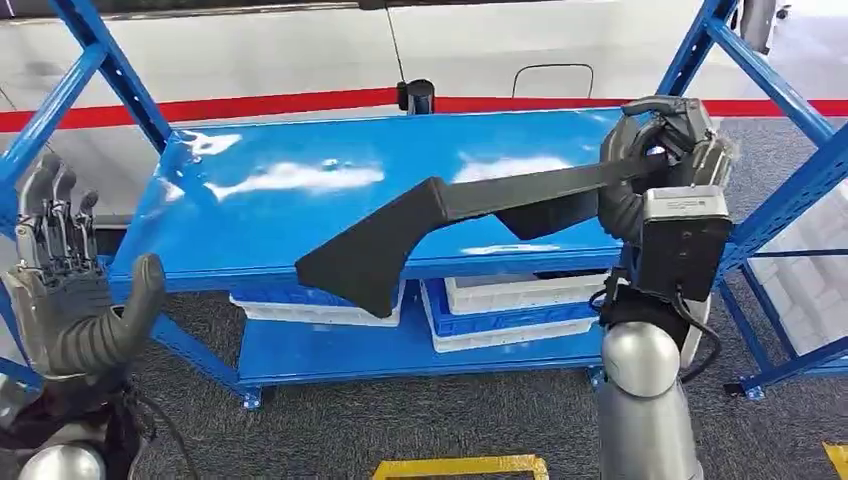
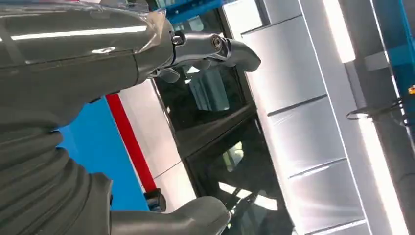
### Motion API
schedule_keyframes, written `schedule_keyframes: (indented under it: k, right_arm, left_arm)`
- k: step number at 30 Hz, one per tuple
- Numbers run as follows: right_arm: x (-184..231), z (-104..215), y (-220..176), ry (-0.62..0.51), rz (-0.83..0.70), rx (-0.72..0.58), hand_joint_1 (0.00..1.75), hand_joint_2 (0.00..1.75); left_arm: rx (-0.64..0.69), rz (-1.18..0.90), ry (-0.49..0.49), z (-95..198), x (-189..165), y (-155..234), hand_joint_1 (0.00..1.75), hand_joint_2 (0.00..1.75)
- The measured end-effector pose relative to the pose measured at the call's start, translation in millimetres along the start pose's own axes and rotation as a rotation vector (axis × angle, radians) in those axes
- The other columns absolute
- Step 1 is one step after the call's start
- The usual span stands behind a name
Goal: Take the parts from the cabinet and place them on the table.
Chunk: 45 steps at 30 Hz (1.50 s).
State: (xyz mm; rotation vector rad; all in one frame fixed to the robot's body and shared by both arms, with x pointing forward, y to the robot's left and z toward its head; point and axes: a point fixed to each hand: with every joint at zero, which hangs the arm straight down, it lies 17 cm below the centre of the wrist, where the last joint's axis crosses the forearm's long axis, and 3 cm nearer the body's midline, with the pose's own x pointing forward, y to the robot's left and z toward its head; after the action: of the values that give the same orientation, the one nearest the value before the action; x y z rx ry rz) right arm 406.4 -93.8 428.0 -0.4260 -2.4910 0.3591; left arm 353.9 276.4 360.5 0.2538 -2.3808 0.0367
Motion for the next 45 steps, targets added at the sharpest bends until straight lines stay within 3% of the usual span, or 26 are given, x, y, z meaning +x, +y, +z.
schedule_keyframes:
  k: [10,25,45]
  right_arm:
    - [-26,28,-19,0.039,0.075,0.0,1.75,1.75]
    - [-34,36,-19,0.041,0.066,0.018,1.75,1.75]
    - [-43,55,-18,0.073,0.108,0.019,1.75,1.75]
  left_arm:
    - [-0.034,0.027,0.015,14,-7,-1,0.0,1.75]
    - [-0.015,-0.006,0.068,36,-20,8,0.0,1.75]
    - [-0.048,0.015,0.062,60,-15,8,0.0,1.75]
